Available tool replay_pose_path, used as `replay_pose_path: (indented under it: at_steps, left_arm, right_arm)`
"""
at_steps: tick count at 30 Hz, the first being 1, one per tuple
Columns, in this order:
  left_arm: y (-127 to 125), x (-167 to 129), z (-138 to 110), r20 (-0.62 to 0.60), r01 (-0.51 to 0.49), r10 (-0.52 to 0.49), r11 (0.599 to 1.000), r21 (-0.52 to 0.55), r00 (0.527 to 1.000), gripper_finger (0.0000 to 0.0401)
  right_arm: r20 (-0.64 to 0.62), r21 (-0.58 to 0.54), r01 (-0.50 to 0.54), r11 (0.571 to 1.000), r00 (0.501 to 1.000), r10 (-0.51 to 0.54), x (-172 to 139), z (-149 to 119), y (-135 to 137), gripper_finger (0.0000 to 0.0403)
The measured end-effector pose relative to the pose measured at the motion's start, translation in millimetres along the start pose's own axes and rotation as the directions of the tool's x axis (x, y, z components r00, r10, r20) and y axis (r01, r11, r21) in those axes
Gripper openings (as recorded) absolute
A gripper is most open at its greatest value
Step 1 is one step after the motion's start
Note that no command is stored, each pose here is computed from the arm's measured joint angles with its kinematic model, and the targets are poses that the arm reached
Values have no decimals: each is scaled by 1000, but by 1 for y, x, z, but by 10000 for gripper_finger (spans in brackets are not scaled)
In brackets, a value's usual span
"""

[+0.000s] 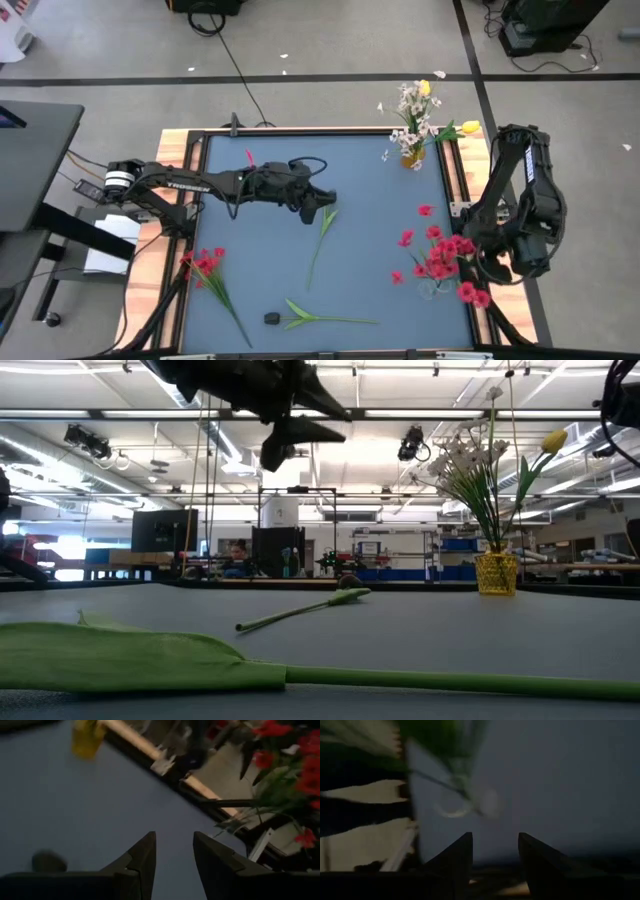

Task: Sort flowers into vase by color
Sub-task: Put the red flowers into the transparent vase

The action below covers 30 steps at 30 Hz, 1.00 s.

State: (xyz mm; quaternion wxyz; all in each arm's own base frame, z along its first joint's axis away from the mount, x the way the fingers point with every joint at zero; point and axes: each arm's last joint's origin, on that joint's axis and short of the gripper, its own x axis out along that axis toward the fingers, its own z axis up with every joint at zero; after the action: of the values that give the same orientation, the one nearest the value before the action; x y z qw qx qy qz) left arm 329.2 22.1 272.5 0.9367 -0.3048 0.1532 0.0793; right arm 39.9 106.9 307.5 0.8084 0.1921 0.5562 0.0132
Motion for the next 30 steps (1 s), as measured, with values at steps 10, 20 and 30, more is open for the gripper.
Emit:
replay_pose_path:
  at_steps: [10,20,30]
  left_arm:
    - [10,-1,-12,-115,-141,122,975,-174,986,135]
    - [3,-6,-35,-276,-225,165,954,-200,947,135]
    - [-9,-75,-61,-627,-568,261,741,-357,734,115]
  right_arm:
    - [289,90,53,995,954,-77,-35,19,-15,165]
    - [752,28,96,995,654,-85,-77,48,-15,165]
    - [945,190,53,980,261,-197,-130,71,-10,165]
